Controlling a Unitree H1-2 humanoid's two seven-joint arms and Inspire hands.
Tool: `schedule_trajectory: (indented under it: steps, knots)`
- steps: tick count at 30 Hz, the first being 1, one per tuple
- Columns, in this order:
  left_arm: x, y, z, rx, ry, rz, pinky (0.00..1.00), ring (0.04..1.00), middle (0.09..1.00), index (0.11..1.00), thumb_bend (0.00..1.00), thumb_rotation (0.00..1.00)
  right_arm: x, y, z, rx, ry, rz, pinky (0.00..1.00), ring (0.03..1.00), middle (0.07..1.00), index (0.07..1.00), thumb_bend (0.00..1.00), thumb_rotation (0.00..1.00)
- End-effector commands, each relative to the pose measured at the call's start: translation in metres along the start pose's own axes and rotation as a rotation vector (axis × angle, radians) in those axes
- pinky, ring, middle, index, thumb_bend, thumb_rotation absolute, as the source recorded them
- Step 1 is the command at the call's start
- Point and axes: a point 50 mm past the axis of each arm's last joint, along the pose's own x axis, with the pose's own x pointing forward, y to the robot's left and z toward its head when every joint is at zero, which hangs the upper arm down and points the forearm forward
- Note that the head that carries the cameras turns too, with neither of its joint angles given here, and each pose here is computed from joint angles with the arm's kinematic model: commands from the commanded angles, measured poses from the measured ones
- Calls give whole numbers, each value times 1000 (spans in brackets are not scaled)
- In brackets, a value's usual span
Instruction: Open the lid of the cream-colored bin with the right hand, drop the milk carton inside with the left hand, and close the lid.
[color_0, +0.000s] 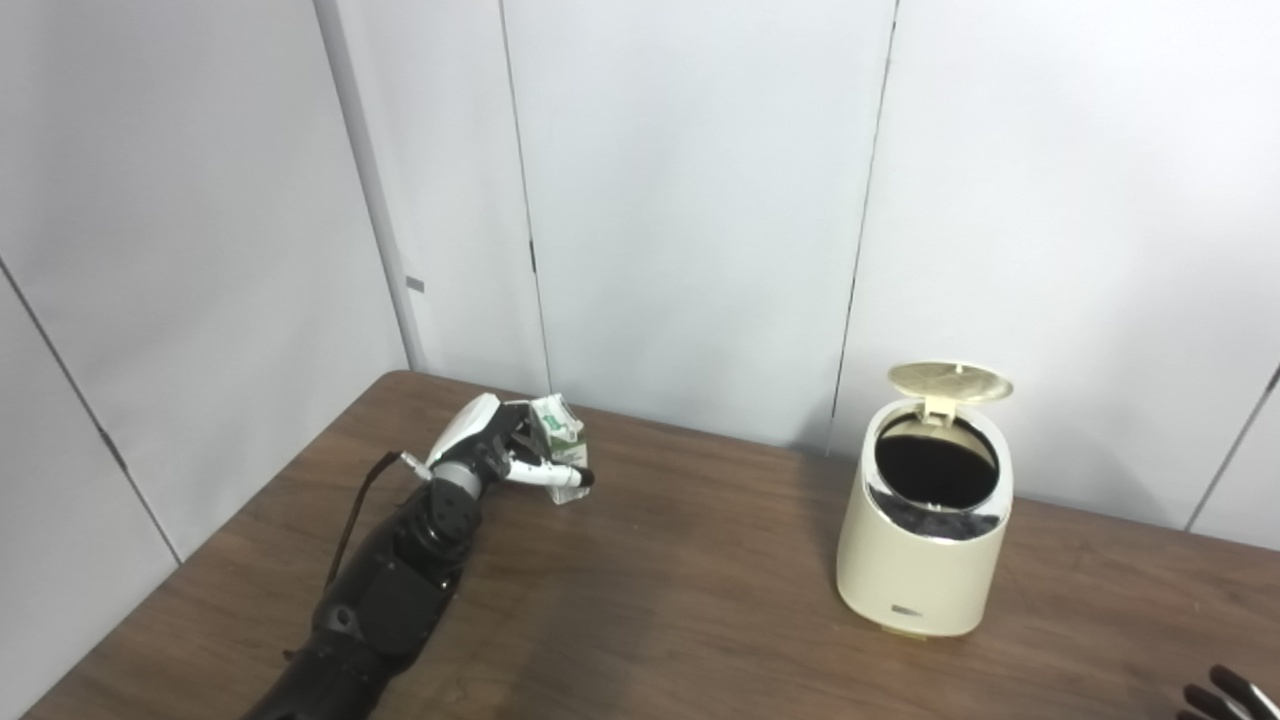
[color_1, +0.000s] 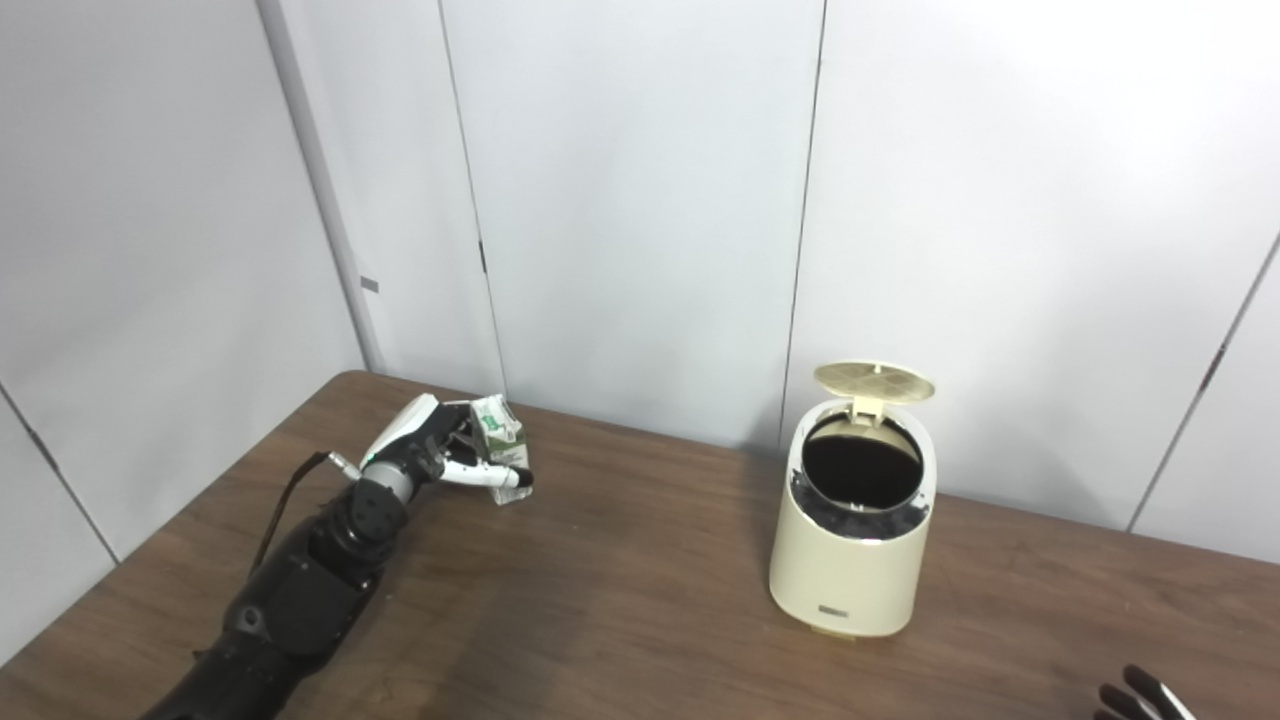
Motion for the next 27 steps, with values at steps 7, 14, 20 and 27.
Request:
schedule_trajectory:
  steps: [7, 14, 20, 27]
  knots:
    - [8, 24, 21, -69, -151, 132, 464, 532, 534, 491, 542, 15, 2, 0, 19, 43, -87, 22, 710, 844, 851, 899, 881, 900]
    - [6, 26, 18, -55, -185, 170, 414, 443, 514, 473, 503, 0, 0, -1, 21, 39, -88, 34, 744, 858, 861, 916, 865, 913]
    - [3, 29, 17, -55, -163, 203, 426, 439, 512, 475, 503, 0, -1, -1, 22, 46, -88, 39, 761, 871, 870, 928, 839, 921]
    - [-8, 30, 24, -72, -197, 230, 444, 453, 517, 469, 503, 0, -1, 1, 26, 50, -75, 39, 780, 882, 873, 929, 823, 927]
